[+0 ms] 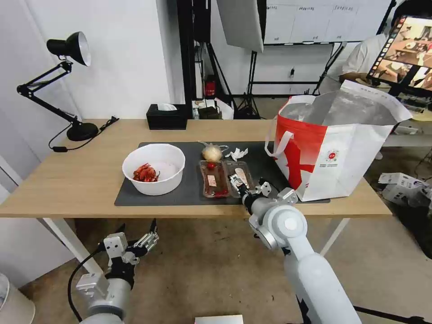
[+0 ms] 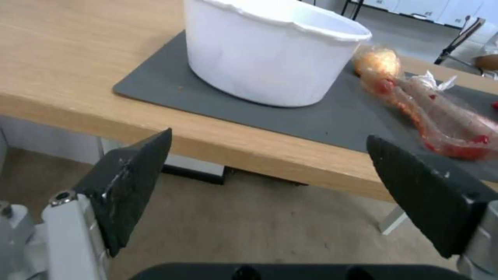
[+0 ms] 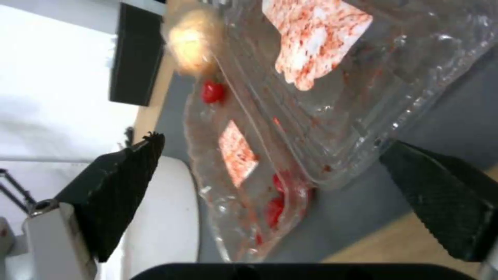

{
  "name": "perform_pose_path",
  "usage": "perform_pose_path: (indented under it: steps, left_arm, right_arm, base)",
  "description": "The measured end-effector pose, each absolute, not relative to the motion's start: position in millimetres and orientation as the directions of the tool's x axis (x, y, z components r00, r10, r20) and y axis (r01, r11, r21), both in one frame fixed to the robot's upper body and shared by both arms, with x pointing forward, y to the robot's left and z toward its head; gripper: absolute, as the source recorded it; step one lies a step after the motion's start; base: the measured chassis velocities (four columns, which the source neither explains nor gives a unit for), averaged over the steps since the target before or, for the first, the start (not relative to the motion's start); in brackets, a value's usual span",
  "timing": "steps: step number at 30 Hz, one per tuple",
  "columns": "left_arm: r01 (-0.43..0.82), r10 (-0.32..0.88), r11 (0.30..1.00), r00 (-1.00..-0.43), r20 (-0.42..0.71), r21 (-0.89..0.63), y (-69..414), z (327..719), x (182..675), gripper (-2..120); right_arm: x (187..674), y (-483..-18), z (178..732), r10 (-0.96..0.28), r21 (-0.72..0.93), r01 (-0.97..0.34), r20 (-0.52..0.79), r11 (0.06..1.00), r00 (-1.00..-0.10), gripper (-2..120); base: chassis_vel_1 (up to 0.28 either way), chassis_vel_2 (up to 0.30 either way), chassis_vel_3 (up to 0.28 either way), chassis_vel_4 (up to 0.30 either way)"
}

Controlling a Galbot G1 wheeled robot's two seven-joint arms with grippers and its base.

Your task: Pick up the trash from the table and place it into the takeout bag.

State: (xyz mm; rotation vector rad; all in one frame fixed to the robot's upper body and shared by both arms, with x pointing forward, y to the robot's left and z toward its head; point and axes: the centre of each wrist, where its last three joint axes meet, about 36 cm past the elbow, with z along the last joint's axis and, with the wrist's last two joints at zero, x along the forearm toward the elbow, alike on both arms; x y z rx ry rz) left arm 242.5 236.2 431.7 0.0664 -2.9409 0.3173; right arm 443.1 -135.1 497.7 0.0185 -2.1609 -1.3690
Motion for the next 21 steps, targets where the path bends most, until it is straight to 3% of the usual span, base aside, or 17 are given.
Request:
perform_pose_path:
  steps: [10, 16, 21]
  left_arm:
    - [-0.062, -0.022, 0.976, -0.982, 0.188, -0.209, 238.2, 429.5, 242.2, 100]
    - [-0.063, -0.023, 0.976, -0.982, 0.186, -0.21, 238.7, 427.0, 243.1, 100]
    - [-0.063, -0.024, 0.975, -0.983, 0.184, -0.212, 239.1, 425.4, 244.2, 100]
  right_arm:
    - [442.0, -127.8, 485.4, -0.315, 0.835, 0.091, 0.302, 0.543, -0.9, 100]
    - [436.7, -118.8, 474.8, -0.354, 0.718, -0.116, 0.19, 0.686, -0.916, 100]
    - [440.5, -117.2, 475.3, -0.411, 0.621, -0.214, 0.191, 0.754, -0.892, 100]
  base:
    - [0.0, 0.0, 0.0, 0.0]
    - [0.0, 0.0, 0.0, 0.0]
    - [0.0, 0.0, 0.0, 0.0]
